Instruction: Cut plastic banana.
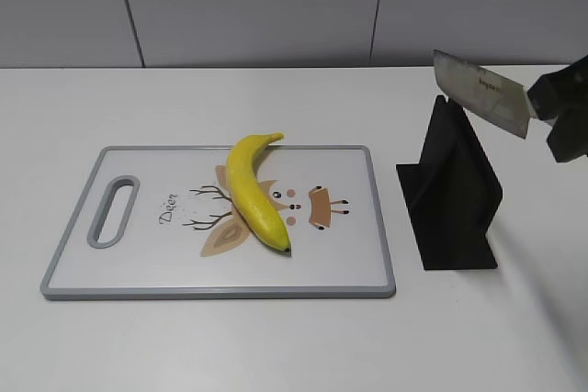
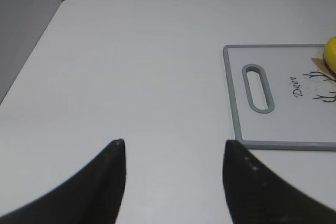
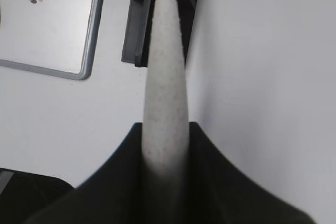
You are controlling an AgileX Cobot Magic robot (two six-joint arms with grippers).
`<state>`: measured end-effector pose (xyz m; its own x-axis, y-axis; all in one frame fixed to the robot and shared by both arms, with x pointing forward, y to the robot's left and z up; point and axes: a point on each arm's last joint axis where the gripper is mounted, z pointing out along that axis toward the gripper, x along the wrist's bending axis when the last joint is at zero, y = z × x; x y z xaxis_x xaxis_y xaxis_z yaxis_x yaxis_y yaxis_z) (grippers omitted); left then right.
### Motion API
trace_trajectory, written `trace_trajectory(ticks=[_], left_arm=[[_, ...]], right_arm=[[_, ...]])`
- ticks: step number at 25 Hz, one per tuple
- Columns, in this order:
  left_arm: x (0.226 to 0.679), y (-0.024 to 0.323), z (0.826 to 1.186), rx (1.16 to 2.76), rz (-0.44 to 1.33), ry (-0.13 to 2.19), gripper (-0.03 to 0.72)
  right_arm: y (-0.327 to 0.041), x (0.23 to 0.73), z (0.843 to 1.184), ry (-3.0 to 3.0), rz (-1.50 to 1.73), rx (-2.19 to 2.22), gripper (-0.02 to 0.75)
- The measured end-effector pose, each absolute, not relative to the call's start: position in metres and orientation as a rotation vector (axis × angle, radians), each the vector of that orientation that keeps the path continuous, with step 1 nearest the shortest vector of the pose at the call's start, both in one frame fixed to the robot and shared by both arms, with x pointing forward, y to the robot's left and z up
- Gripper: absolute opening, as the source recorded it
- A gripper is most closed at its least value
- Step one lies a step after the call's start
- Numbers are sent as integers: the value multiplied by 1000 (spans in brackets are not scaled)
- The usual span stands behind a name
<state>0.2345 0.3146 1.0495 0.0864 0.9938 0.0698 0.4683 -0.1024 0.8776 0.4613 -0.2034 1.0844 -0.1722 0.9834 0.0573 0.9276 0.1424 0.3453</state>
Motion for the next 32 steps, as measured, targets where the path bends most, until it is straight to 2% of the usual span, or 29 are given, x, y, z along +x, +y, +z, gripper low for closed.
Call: trace_trajectory(ticks=[5, 11, 16, 22, 32], left_arm=[[235, 315, 1050, 1665, 951, 1464, 573], [237, 314, 1050, 1684, 948, 1463, 545], [254, 309, 1058, 1782, 944, 1426, 535], [289, 296, 1085, 1870, 971, 1261, 534], [374, 259, 1110, 2193, 827, 890, 534]], right_arm=[[-204, 462, 1104, 2220, 522, 1811, 179], [-198, 467, 1126, 2381, 613, 1411, 179], [-190, 472, 1119, 2565, 580, 1081, 179], [-175, 486, 1106, 2698, 610, 825, 179], [-148, 522, 1087, 2903, 617, 444, 179]])
